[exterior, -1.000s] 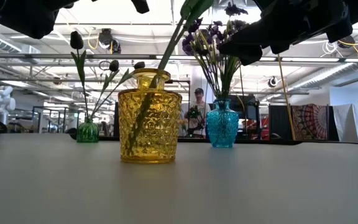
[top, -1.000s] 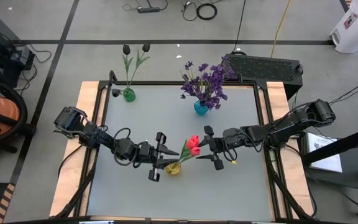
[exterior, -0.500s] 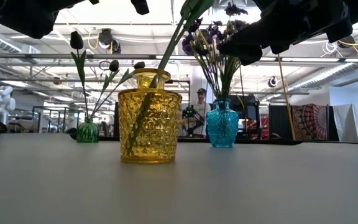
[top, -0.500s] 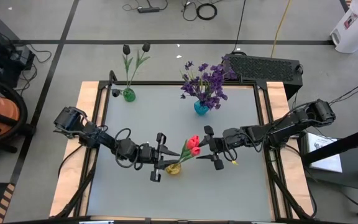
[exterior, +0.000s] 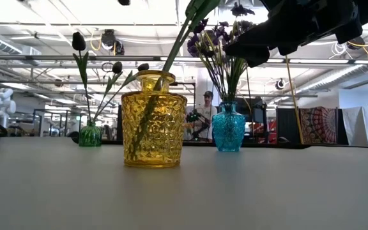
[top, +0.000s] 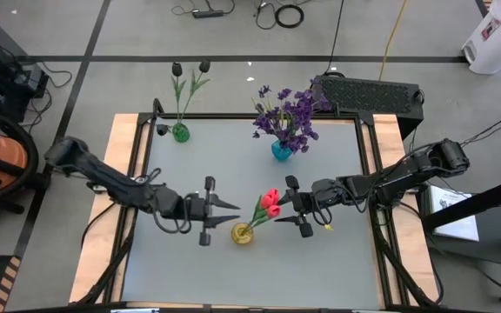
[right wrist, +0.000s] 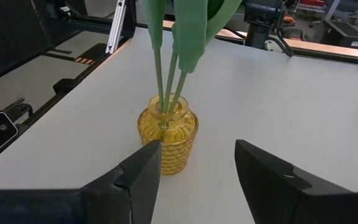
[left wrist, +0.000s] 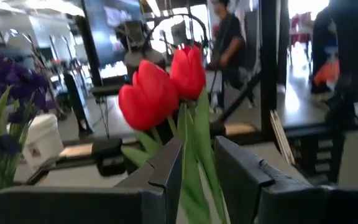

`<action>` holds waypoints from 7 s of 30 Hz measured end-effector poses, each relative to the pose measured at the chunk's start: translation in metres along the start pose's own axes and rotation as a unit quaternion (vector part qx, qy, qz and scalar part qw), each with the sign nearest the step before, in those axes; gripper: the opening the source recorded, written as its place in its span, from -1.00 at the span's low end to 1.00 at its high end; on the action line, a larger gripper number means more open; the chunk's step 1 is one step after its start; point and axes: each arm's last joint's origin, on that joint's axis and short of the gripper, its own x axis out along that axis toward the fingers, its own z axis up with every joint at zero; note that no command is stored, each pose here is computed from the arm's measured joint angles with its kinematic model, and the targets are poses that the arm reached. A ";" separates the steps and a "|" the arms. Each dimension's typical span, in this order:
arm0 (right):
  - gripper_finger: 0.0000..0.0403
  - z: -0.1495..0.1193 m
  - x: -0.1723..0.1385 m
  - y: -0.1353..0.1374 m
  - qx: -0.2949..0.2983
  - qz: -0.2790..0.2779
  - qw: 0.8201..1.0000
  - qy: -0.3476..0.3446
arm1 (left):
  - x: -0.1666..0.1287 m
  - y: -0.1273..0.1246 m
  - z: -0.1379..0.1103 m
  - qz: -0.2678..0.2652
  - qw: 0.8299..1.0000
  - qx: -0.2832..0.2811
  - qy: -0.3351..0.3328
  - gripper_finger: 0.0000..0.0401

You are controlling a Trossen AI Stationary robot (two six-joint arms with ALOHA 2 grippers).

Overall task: Sort flowers into vase by color
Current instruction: Return to Home Position

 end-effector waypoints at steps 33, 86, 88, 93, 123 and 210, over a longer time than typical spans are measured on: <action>-0.03 0.000 0.000 0.000 0.000 0.000 1.000 0.000 | -0.135 0.052 -0.016 0.183 0.948 0.026 0.258 -0.49; -0.03 -0.039 -0.186 0.004 0.038 0.008 0.979 -0.202 | -0.188 0.059 -0.094 0.212 0.965 -0.048 0.148 -0.49; -0.03 -0.046 -0.180 0.004 0.048 0.010 0.981 -0.187 | -0.187 0.058 -0.095 0.214 0.964 -0.047 0.153 -0.49; -0.03 -0.054 -0.172 0.004 0.047 0.013 0.976 -0.214 | -0.187 0.058 -0.095 0.215 0.964 -0.046 0.153 -0.49; -0.03 -0.084 -0.153 0.004 0.128 0.031 0.967 -0.219 | -0.185 0.057 -0.096 0.206 0.966 -0.065 0.144 -0.49; -0.03 -0.080 -0.155 0.007 0.212 0.087 0.953 -0.197 | -0.181 0.058 -0.081 0.203 0.975 -0.036 0.084 -0.49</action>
